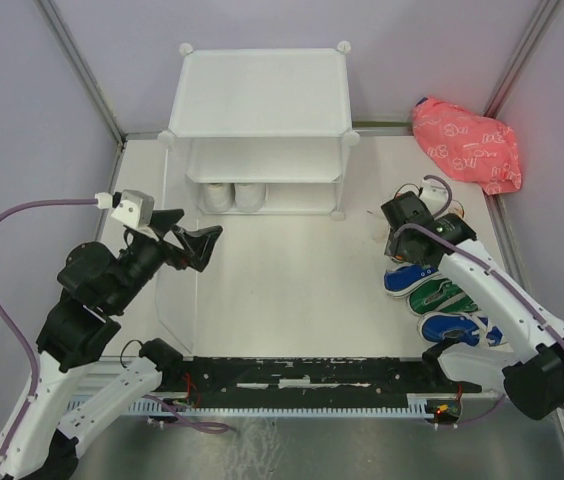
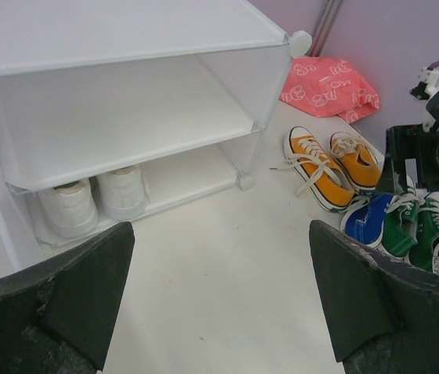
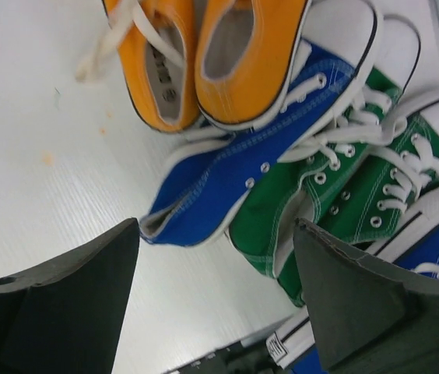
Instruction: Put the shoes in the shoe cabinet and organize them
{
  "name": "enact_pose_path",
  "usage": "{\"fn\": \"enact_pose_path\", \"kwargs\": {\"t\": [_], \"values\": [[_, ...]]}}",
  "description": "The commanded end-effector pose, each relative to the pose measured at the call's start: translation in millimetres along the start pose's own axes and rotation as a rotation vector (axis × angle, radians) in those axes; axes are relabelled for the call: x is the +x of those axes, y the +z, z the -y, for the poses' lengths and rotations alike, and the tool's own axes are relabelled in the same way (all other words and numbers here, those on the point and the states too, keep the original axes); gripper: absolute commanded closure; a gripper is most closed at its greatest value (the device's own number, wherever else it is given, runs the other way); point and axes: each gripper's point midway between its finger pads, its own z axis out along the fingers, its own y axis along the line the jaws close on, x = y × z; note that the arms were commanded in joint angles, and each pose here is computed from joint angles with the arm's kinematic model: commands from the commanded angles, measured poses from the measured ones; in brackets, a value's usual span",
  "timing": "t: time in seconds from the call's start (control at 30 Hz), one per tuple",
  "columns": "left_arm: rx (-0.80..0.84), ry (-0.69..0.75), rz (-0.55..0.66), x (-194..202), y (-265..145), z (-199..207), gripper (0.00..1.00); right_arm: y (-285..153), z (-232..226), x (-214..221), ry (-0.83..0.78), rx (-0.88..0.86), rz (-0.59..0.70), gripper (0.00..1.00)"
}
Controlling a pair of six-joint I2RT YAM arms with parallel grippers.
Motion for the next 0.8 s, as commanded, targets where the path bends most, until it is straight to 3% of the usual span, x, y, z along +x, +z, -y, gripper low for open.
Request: {"fn": "enact_pose_path", "kwargs": {"t": [0.0,0.47,0.67,0.77], "values": [[0.041,0.001,0.055,-10.9,-2.8,7.1,0.01,1.7,16.5,63.5,-0.038,0.029,-0.231,0.13],[0.08,-0.012,0.003,8.7,7.1,13.1,0.01,44.1,-7.0,56.1,0.243,-0.024,-0.031,0.23],[0.086,-0.009,-0.025,15.9,14.1,13.8,0.01,71.2,-10.4,79.2,0.258,0.028,-0.062,0.24],[0.09,-0.008,-0.038,18.6,17.6,14.6,0.01,80.0,-13.6,89.8,0.232,0.037,-0.094,0.3]]}}
